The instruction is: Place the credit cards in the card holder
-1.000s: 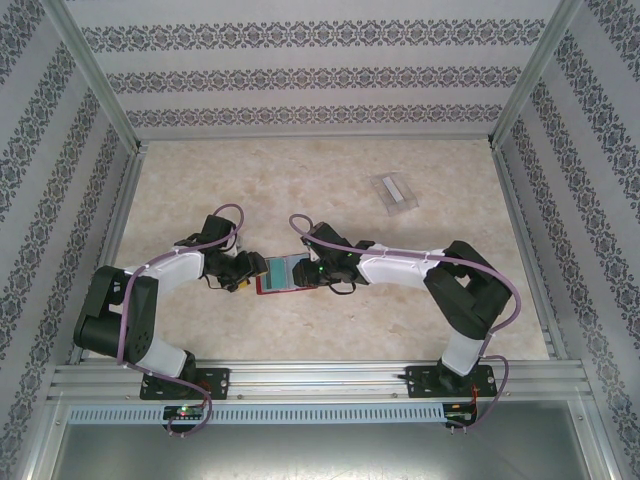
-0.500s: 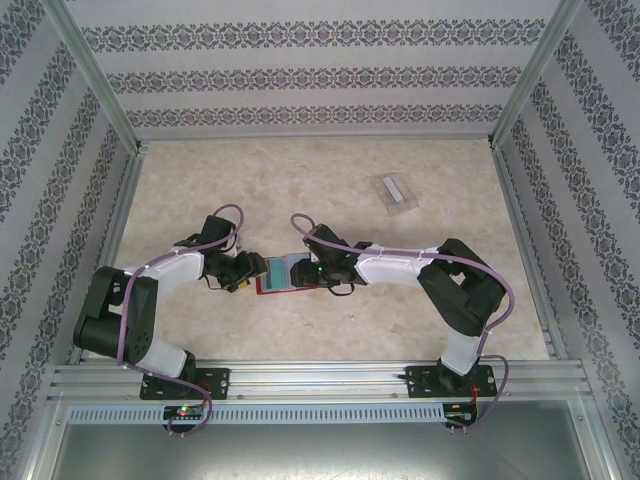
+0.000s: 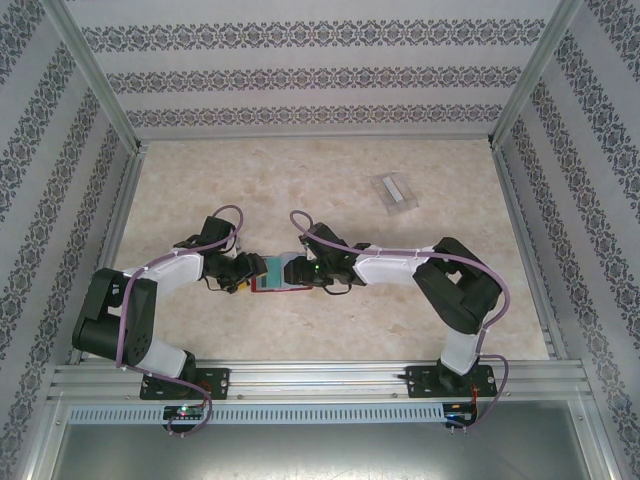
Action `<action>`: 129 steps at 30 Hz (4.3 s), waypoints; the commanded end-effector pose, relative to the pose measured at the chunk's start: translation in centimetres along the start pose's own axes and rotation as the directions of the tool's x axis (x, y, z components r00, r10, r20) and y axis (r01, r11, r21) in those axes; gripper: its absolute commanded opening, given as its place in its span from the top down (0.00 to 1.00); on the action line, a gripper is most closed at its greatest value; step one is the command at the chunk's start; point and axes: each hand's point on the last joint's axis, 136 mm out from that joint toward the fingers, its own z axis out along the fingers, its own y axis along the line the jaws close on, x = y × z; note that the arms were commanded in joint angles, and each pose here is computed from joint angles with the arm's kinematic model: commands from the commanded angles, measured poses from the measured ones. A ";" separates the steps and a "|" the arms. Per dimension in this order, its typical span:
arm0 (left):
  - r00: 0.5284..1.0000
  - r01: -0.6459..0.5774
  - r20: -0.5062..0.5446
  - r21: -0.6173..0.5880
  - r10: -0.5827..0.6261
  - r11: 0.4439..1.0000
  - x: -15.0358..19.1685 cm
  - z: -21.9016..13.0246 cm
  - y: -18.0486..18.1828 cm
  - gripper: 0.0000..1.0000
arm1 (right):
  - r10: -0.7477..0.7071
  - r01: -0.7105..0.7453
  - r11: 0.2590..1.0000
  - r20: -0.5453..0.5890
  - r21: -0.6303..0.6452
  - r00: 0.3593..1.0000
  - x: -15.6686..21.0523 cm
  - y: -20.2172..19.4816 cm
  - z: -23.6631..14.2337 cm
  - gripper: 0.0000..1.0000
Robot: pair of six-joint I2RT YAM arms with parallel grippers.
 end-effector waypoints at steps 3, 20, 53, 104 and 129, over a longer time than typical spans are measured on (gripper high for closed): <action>1.000 0.004 -0.007 -0.006 -0.004 1.000 0.4 -0.3 0.4 0.40 | 0.007 -0.008 0.997 -0.010 -0.077 1.000 -0.3 1.5 0.8 0.52; 1.000 0.009 -0.017 0.029 -0.009 1.000 0.2 -0.9 -0.9 0.45 | 0.017 -0.014 0.978 0.013 -0.207 1.000 -1.4 3.9 1.0 0.53; 0.989 0.087 0.110 0.127 -0.101 0.988 -4.9 -4.5 -3.5 0.25 | -0.123 0.120 0.985 -0.021 -0.120 0.992 -1.1 2.7 2.0 0.29; 1.000 -0.014 -0.005 -0.186 0.013 0.982 -2.3 0.2 1.3 0.30 | -0.336 0.020 0.624 0.245 0.781 0.909 -17.8 -17.9 -25.8 0.03; 0.988 -0.070 0.123 -0.173 0.092 0.983 -1.2 -5.4 0.5 0.13 | -0.283 0.112 0.459 0.025 0.881 0.959 -24.4 -26.5 -20.6 0.02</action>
